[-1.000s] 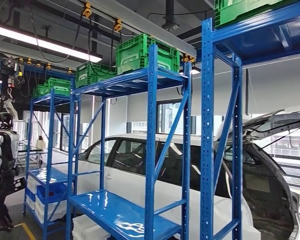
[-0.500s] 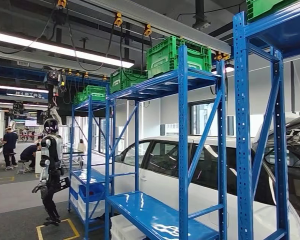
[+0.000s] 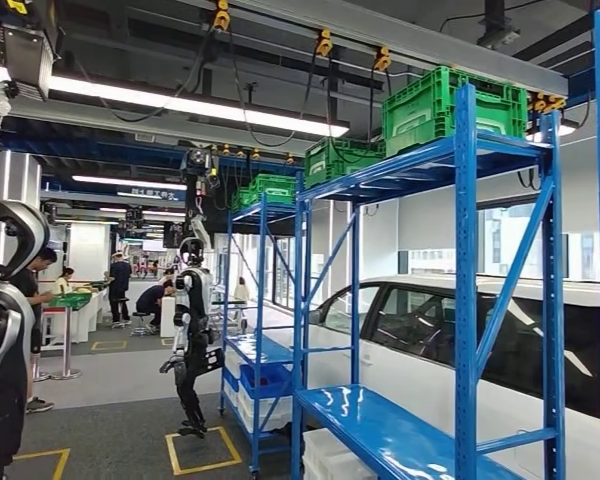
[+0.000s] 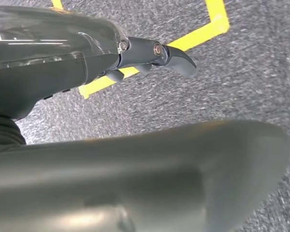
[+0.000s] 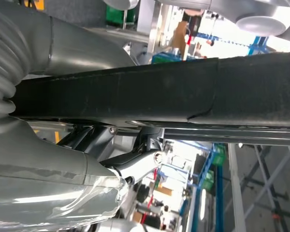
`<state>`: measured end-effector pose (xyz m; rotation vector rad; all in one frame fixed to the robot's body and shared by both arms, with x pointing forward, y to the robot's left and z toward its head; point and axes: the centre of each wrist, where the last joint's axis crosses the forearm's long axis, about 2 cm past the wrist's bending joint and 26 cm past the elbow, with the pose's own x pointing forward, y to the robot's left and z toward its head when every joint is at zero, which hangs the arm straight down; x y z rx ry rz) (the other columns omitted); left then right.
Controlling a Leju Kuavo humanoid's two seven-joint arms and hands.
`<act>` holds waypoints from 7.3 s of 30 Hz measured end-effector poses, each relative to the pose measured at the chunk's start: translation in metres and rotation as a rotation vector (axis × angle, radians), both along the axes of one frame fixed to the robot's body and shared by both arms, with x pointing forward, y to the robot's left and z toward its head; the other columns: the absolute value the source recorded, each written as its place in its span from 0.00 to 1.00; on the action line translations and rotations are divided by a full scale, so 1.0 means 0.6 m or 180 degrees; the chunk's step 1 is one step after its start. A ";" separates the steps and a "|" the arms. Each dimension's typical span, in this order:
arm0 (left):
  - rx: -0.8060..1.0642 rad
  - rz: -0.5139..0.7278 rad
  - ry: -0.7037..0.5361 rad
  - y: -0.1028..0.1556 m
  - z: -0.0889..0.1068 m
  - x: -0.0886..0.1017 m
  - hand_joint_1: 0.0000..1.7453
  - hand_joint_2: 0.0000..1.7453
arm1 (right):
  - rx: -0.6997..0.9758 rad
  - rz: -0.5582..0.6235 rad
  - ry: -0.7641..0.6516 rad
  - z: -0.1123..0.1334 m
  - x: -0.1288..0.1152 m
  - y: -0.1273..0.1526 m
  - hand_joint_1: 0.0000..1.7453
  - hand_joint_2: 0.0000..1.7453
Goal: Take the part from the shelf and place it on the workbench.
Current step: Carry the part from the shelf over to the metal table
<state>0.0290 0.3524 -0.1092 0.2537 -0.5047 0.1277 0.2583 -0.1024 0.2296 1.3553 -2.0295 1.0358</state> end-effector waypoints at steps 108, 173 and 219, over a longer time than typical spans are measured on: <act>-0.0155 0.0235 0.0151 -0.007 0.000 0.008 0.00 1.00 | -0.0094 0.0148 0.0234 -0.016 0.018 0.003 1.00 1.00; -0.0238 0.0267 0.0117 -0.021 -0.001 0.010 0.00 1.00 | -0.0082 0.0028 0.0276 -0.024 0.018 0.002 1.00 1.00; -0.0196 0.0242 0.0133 -0.010 -0.001 0.005 0.00 1.00 | -0.0007 0.0010 0.0415 -0.032 0.015 0.003 1.00 1.00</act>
